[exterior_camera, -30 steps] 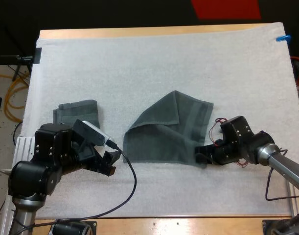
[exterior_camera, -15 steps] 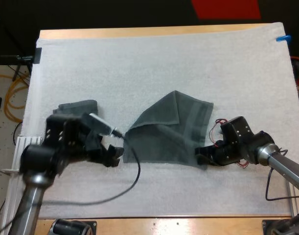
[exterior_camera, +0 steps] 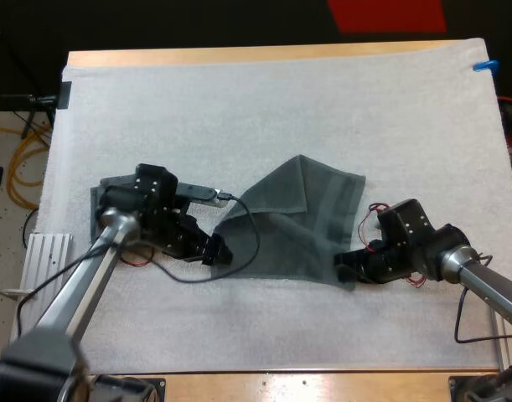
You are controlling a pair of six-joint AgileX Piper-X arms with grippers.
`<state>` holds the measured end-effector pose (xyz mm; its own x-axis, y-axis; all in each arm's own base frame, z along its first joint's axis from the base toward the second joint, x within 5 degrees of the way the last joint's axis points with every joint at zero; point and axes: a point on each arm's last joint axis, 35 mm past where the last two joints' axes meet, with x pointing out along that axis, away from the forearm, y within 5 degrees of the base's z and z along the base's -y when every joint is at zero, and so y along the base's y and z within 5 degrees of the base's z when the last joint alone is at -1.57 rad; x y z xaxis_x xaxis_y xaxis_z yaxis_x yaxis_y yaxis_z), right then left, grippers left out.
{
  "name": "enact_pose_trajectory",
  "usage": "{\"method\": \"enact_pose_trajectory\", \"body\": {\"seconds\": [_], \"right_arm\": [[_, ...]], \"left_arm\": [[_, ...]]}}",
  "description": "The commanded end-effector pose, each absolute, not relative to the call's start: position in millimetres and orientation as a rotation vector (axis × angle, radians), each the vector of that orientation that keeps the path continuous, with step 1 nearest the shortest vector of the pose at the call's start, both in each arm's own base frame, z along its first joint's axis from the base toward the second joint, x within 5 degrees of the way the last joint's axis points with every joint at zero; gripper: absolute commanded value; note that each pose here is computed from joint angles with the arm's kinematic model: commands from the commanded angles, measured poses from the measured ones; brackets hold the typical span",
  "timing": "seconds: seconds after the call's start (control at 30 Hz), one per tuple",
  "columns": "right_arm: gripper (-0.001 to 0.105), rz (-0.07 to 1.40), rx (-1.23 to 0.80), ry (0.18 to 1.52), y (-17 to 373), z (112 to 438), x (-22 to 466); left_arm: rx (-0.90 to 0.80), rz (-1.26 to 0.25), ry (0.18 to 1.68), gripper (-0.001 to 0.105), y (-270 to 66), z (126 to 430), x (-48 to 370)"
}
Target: Pick towel from pile fold and stack
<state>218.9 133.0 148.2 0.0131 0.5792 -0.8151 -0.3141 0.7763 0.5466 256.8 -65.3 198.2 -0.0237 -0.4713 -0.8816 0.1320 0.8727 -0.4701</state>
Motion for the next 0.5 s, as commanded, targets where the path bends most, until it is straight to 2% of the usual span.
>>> {"method": "enact_pose_trajectory", "body": {"seconds": [0.0, 0.17, 0.47], "right_arm": [[0.0, 0.709, 0.235, 1.402, 132, 147, 218], [0.0, 0.709, 0.235, 1.402, 132, 147, 218], [0.0, 0.705, 0.232, 1.401, 131, 147, 218]], "left_arm": [[-0.301, -0.485, 1.548, 0.071, -68, 191, 261], [-0.333, -0.476, 1.64, 0.071, -70, 157, 270], [-0.462, -0.538, 1.74, 0.071, -75, 127, 273]]}}
